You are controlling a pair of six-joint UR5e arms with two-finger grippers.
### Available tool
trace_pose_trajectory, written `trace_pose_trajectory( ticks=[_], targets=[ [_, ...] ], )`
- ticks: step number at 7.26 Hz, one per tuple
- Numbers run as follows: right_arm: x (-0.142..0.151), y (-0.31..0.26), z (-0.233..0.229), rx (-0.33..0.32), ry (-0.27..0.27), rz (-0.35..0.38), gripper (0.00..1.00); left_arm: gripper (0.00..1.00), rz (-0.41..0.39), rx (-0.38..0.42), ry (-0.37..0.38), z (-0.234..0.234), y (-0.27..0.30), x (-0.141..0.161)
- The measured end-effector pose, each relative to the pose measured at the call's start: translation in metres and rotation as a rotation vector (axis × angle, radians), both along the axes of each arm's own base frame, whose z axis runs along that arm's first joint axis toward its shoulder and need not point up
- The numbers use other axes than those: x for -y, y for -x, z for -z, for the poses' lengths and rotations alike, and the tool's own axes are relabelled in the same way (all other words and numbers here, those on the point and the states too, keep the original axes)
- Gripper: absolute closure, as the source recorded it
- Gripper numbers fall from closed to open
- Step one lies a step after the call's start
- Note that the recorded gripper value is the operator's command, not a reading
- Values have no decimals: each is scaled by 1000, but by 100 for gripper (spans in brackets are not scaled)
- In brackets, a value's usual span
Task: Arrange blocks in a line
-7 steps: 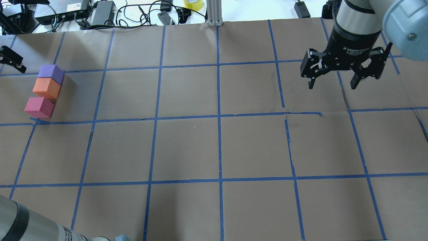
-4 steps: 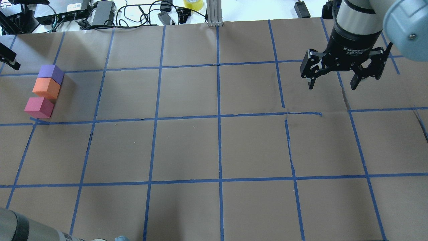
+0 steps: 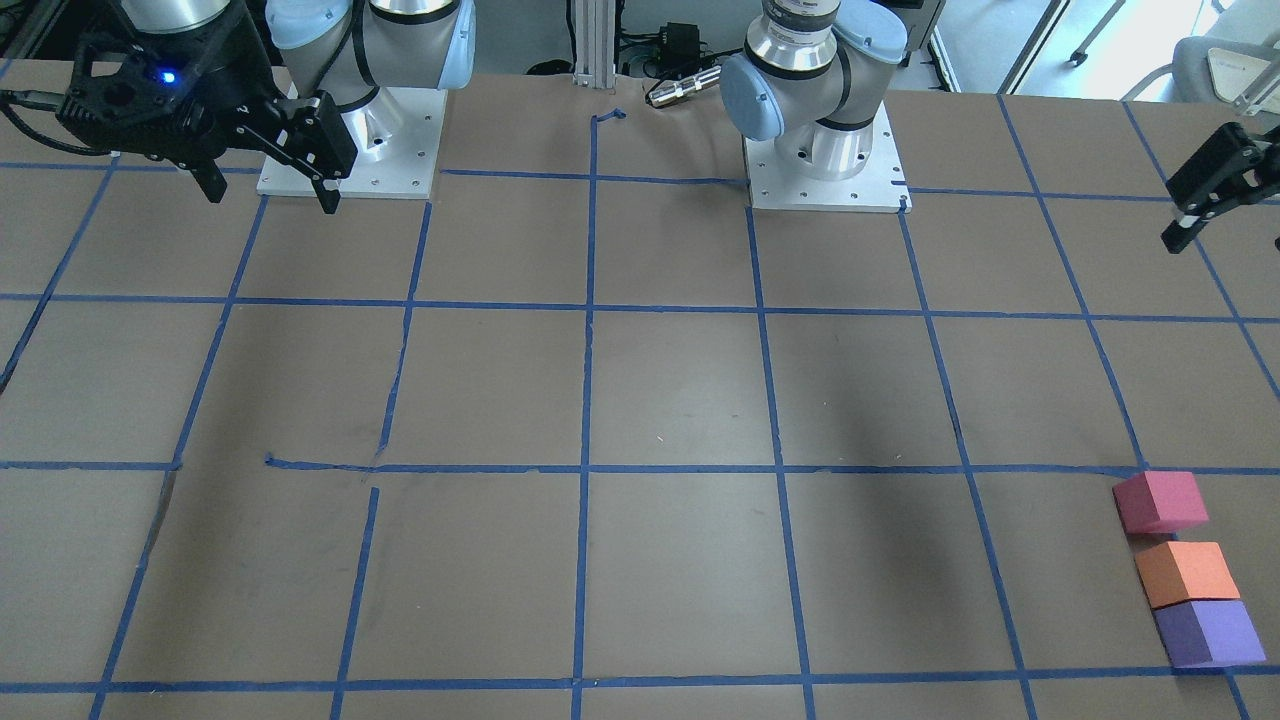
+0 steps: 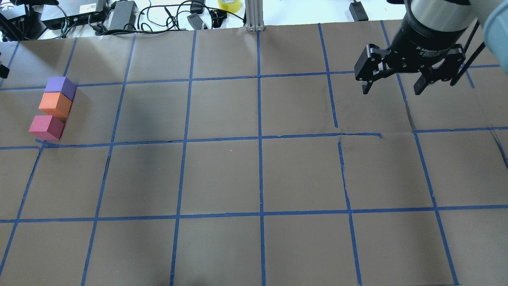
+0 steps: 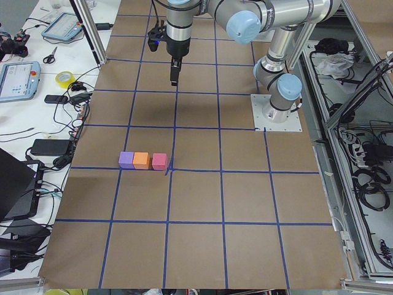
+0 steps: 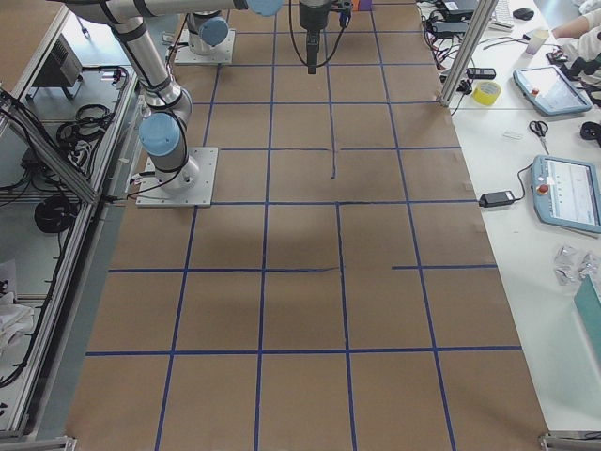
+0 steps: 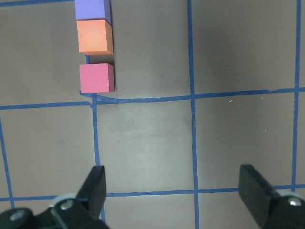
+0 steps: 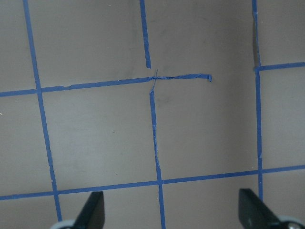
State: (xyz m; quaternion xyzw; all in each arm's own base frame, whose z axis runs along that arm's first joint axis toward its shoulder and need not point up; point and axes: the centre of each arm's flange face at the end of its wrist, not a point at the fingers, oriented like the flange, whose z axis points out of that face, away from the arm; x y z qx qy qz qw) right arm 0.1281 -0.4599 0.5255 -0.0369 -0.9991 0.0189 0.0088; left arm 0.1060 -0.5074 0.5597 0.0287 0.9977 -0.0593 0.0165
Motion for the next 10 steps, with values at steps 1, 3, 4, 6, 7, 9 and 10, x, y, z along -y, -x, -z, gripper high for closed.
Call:
trace_pose_trajectory(
  ticks=[1, 3, 4, 6, 7, 9, 10],
  targets=[
    [2, 0, 0, 3, 12, -22, 0, 0, -29, -14, 8, -1, 46, 7],
    [5, -1, 2, 5, 17, -43, 0, 0, -93, -49, 7, 6, 143, 12],
    [5, -1, 3, 5, 15, -45, 0, 0, -118, -63, 10, 12, 187, 12],
    [6, -1, 4, 5, 13, -46, 0, 0, -174, -81, 8, 19, 232, 6],
    [6, -1, 4, 5, 13, -46, 0, 0, -185, -83, 3, 22, 238, 1],
    [6, 0, 5, -1, 8, -46, 0, 0, -190, -76, -1, 25, 240, -5],
    [6, 1, 9, -7, -1, -45, 0, 0, -194, -49, 1, 26, 237, -6]
  ],
)
